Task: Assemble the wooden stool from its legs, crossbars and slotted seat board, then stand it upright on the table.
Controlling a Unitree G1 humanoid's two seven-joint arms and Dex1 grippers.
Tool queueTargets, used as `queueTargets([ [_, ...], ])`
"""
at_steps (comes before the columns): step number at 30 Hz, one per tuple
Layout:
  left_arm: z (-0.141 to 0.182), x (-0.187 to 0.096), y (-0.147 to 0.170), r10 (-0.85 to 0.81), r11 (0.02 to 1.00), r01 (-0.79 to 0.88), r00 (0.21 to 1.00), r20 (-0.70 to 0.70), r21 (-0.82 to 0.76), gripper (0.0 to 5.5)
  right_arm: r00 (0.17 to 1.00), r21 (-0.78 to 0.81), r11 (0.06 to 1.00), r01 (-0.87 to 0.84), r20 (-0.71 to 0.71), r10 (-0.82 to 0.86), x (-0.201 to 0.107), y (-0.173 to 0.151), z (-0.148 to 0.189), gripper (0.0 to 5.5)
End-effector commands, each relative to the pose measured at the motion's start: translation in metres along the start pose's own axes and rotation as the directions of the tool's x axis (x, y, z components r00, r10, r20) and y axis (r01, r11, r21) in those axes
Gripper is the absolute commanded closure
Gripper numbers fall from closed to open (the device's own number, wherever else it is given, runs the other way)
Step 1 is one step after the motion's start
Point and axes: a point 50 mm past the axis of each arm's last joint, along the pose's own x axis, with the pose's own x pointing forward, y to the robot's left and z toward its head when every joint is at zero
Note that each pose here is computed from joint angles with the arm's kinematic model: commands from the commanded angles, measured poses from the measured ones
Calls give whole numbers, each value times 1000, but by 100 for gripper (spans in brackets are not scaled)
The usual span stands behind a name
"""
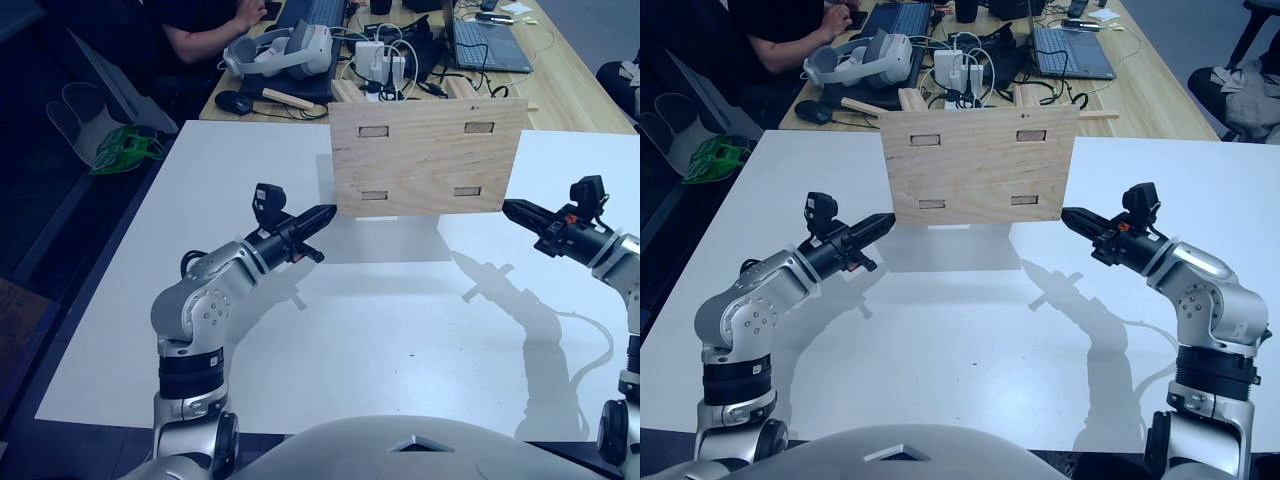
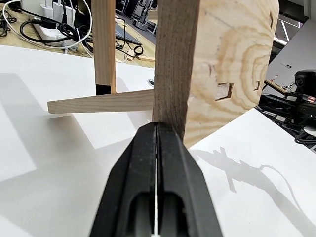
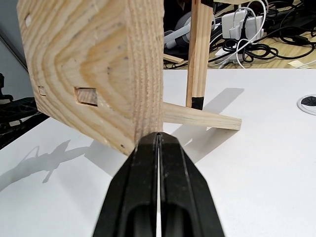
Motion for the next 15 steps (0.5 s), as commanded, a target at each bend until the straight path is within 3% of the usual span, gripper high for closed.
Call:
queueTargets([
  [1, 14, 22, -36, -242, 970, 244, 967, 78, -8, 550, 978, -9, 980, -198, 67, 198, 24, 25, 12, 546],
  [15, 17, 22, -37, -244, 969, 247, 964, 100, -18, 550, 972, -4, 978, -207, 110, 207, 24, 28, 21, 546],
])
